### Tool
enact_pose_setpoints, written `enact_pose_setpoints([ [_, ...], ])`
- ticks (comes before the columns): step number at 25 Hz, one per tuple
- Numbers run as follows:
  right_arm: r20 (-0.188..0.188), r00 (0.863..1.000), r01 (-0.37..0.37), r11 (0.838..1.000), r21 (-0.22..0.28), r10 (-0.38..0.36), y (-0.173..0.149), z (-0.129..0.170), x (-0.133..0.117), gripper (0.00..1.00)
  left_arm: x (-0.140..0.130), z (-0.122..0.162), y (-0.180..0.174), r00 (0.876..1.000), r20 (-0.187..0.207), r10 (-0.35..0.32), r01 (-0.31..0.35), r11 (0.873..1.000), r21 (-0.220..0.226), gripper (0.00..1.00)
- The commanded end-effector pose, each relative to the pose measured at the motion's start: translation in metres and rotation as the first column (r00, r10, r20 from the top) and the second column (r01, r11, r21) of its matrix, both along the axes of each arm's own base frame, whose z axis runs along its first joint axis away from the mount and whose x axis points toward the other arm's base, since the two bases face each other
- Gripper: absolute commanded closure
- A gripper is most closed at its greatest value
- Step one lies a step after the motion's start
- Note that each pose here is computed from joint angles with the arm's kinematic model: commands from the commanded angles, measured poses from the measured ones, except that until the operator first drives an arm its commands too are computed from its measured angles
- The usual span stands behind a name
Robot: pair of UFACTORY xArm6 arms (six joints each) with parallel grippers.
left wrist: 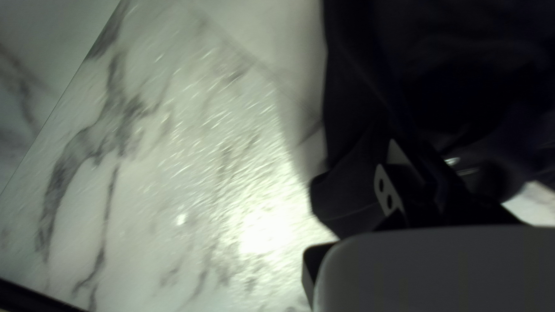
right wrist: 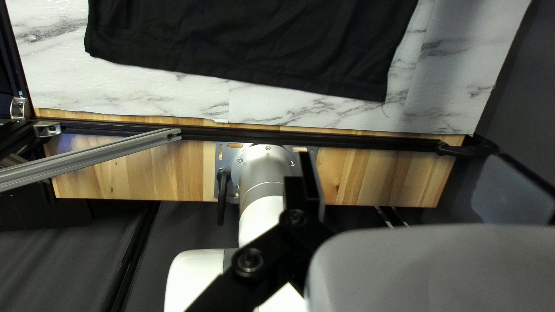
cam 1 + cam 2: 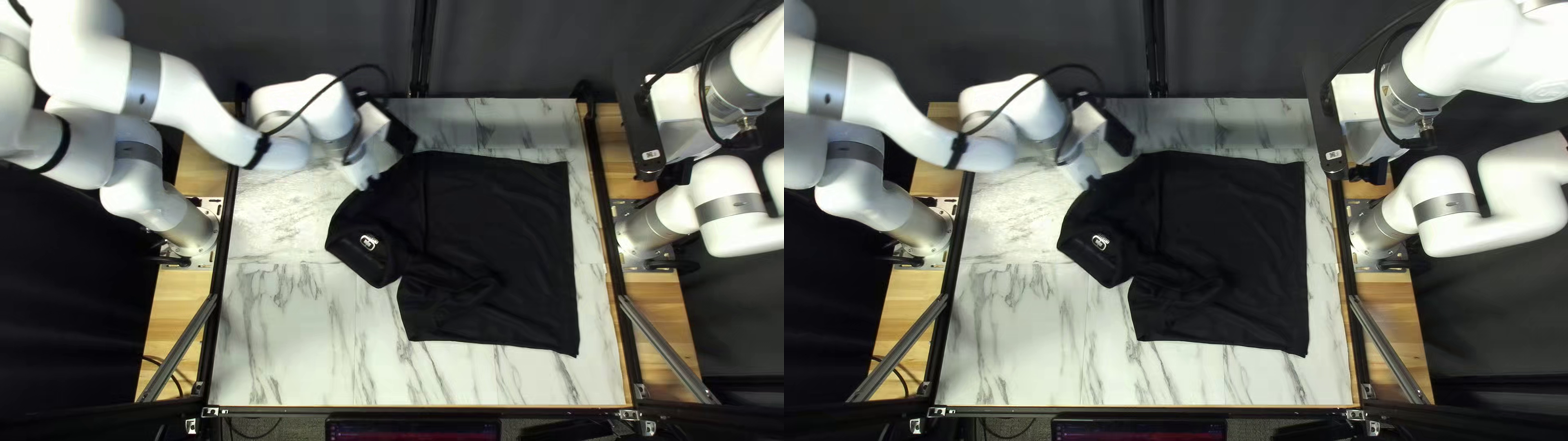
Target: Fold t-shirt
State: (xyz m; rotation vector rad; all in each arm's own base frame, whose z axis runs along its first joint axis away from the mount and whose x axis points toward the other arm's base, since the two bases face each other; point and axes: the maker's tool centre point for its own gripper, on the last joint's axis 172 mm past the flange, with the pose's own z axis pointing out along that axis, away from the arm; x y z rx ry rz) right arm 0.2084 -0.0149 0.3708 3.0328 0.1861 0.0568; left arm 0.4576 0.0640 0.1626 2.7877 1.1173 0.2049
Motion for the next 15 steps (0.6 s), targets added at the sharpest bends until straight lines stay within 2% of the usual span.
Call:
enact_pose_setpoints([
  [1,0.0,1.0,0.0,1.0,0.0,0.0,0.0,0.0,0.0,0.0,0.056,0.011,-0.001,0.996,-0.008,0.086,-0.086,0.992,-0.092,1.0],
  [12,0.0,1.0,0.0,1.0,0.0,0.0,0.0,0.0,0.0,0.0,0.053,0.012,-0.002,0.996,-0.009,0.092,-0.092,0.991,-0.096,0.98],
  [15,0.0,1.0,0.0,1.0,0.0,0.0,0.0,0.0,0.0,0.0,0.048,0.032,-0.008,0.993,-0.002,0.117,-0.117,0.99,-0.083,0.98],
])
